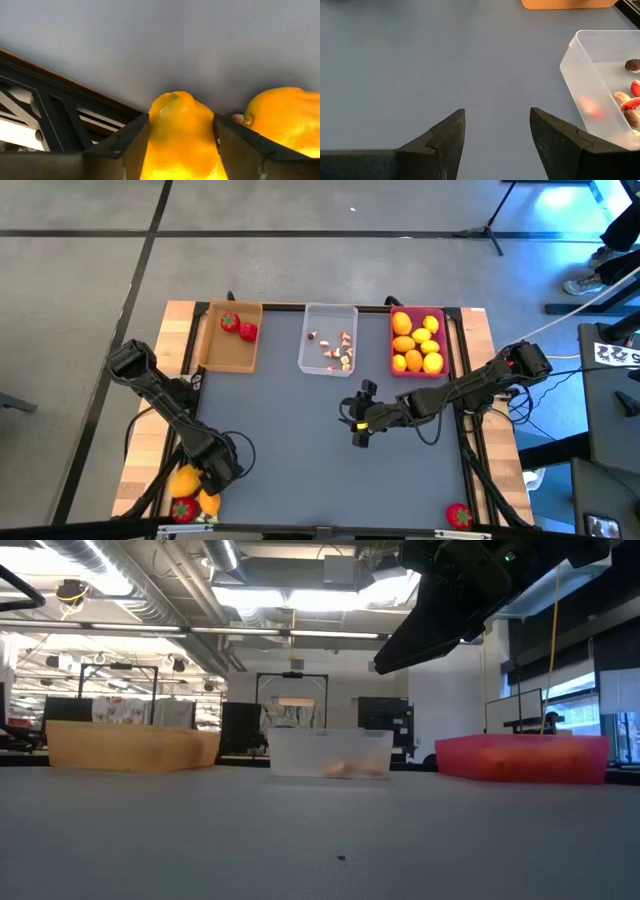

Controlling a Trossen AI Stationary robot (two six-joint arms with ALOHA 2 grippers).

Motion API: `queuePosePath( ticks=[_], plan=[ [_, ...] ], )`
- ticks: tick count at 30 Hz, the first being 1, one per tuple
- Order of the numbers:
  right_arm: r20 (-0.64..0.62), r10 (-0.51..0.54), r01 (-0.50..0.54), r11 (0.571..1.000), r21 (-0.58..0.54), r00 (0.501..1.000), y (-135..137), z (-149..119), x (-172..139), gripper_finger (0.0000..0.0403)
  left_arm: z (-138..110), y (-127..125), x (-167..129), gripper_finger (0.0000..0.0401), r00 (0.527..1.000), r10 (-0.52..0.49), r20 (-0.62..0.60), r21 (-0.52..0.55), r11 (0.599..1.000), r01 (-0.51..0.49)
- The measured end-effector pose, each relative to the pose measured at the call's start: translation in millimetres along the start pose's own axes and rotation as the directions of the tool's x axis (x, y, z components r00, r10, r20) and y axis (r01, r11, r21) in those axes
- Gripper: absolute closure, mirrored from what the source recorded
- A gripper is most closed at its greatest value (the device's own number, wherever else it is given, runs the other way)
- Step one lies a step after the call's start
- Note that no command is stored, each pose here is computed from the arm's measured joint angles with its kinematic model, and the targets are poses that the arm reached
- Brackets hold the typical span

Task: Sort produce into baskets
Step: Put the lemon into the pink bin

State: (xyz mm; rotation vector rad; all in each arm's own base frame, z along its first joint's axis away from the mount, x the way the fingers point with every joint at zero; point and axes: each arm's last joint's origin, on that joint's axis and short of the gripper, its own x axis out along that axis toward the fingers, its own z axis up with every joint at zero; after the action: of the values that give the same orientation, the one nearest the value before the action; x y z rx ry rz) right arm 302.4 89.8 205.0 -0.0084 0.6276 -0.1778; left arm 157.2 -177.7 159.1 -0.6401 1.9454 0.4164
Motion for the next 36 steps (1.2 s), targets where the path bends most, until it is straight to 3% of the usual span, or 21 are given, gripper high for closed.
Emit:
queuePosePath(
  ticks=[8, 14, 18, 28, 31, 36],
  plan=[
    [0.0, 0.0, 0.0, 1.0, 0.0, 1.0, 0.0, 0.0, 0.0, 0.0182, 1.6, 0.5, -0.8, 0.0264, 1.0, 0.0, -0.001, 0.047, 0.999, 0.0],
    [0.0, 0.0, 0.0, 1.0, 0.0, 1.0, 0.0, 0.0, 0.0, 0.0182, 6.8, 4.5, -3.4, 0.0267, 1.0, 0.024, 0.01, 0.031, 0.999, -0.024],
    [0.0, 0.0, 0.0, 1.0, 0.0, 1.0, 0.0, 0.0, 0.0, 0.0182, 15.0, 7.5, -7.1, 0.0226, 0.998, 0.035, 0.047, 0.031, 0.999, -0.036],
    [0.0, -0.002, 0.002, 1.0, 0.0, 1.0, -0.1, 0.0, 0.0, 0.0182, 35.2, 12.0, -15.4, 0.0075, 0.981, 0.046, 0.187, 0.029, 0.998, -0.052],
    [0.002, -0.009, 0.009, 1.0, 0.0, 1.0, -0.3, 0.1, 0.0, 0.0182, 38.6, 12.2, -18.0, 0.0051, 0.978, 0.043, 0.205, 0.036, 0.998, -0.051],
    [0.003, -0.01, 0.01, 1.0, 0.0, 1.0, -0.4, 0.1, 0.0, 0.0182, 35.6, 6.4, -29.6, 0.004, 0.99, -0.018, 0.139, 0.093, 0.996, 0.005]
  ],
)
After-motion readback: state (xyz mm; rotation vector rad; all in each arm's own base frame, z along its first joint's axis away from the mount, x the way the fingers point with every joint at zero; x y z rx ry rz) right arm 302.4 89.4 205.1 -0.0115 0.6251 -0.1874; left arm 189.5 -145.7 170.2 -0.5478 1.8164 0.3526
